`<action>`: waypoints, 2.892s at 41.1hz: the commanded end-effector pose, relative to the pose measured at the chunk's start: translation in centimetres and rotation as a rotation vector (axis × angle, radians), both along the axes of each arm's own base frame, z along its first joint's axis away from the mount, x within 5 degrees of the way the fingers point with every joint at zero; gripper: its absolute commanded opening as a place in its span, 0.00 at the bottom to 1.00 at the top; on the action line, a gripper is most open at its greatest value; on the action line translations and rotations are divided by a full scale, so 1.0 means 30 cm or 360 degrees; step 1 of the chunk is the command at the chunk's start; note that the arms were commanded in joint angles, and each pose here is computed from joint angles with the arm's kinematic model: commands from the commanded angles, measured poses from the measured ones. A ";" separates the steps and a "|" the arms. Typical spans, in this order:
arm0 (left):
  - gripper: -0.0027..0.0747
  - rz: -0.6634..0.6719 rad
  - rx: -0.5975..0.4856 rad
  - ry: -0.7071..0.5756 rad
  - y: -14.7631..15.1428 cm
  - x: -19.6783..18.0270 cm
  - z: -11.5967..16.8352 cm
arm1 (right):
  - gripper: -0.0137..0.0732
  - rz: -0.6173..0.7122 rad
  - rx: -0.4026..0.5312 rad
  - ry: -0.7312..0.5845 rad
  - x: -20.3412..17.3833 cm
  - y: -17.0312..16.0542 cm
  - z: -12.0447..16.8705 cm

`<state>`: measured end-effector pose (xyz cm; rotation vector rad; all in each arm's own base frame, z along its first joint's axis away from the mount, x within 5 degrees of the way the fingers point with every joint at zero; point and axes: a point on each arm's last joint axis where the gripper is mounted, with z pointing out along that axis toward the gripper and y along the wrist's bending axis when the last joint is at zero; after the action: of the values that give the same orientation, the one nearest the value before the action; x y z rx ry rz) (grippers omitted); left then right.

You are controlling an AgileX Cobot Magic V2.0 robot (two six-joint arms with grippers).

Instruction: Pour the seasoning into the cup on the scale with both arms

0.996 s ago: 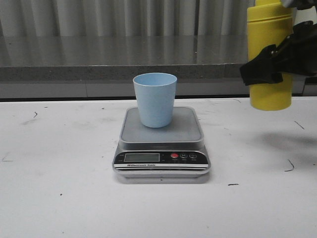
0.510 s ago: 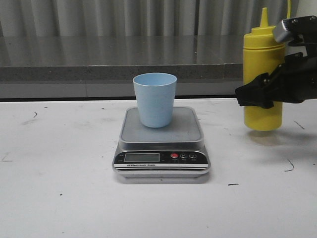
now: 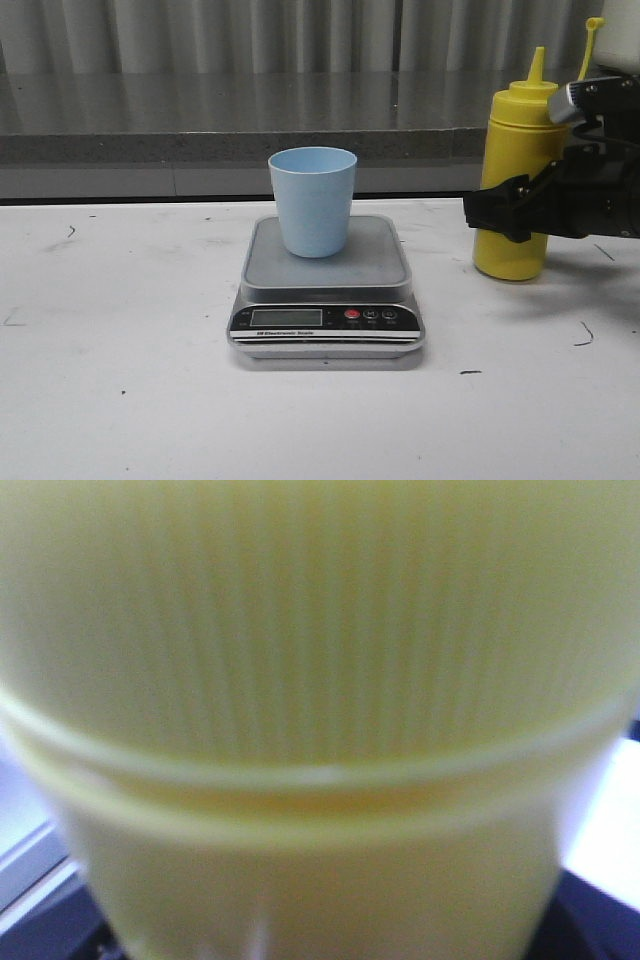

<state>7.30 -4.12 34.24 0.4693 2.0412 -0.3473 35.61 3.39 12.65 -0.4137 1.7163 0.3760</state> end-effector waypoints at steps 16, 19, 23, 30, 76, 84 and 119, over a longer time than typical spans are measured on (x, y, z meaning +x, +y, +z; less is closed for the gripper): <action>0.56 -0.0005 -0.0085 -0.0132 -0.005 0.007 0.048 | 0.87 -0.0048 0.0112 -0.0214 -0.034 -0.010 0.086; 0.56 -0.0005 -0.0085 -0.0132 -0.005 0.007 0.048 | 0.85 -0.0110 0.0106 -0.0188 -0.060 -0.020 0.086; 0.56 -0.0005 -0.0085 -0.0132 -0.005 0.007 0.048 | 0.82 -0.0189 0.0088 -0.0137 -0.100 -0.032 0.092; 0.56 -0.0005 -0.0085 -0.0132 -0.005 0.007 0.048 | 0.82 -0.0242 -0.0026 0.0076 -0.181 -0.031 0.119; 0.56 -0.0005 -0.0085 -0.0132 -0.005 0.007 0.048 | 0.82 -0.0280 -0.0351 0.0691 -0.772 0.044 0.634; 0.56 -0.0005 -0.0085 -0.0132 -0.005 0.007 0.048 | 0.82 -0.0262 -0.0193 0.0440 -0.896 -0.010 0.705; 0.22 -0.0006 -0.0068 -0.0101 -0.009 0.011 0.022 | 0.21 -0.0177 -0.0178 0.0343 -0.983 -0.035 0.720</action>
<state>7.38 -4.17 33.70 0.4735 2.0562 -0.3428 5.89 2.23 32.61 -0.3669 2.0785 0.2417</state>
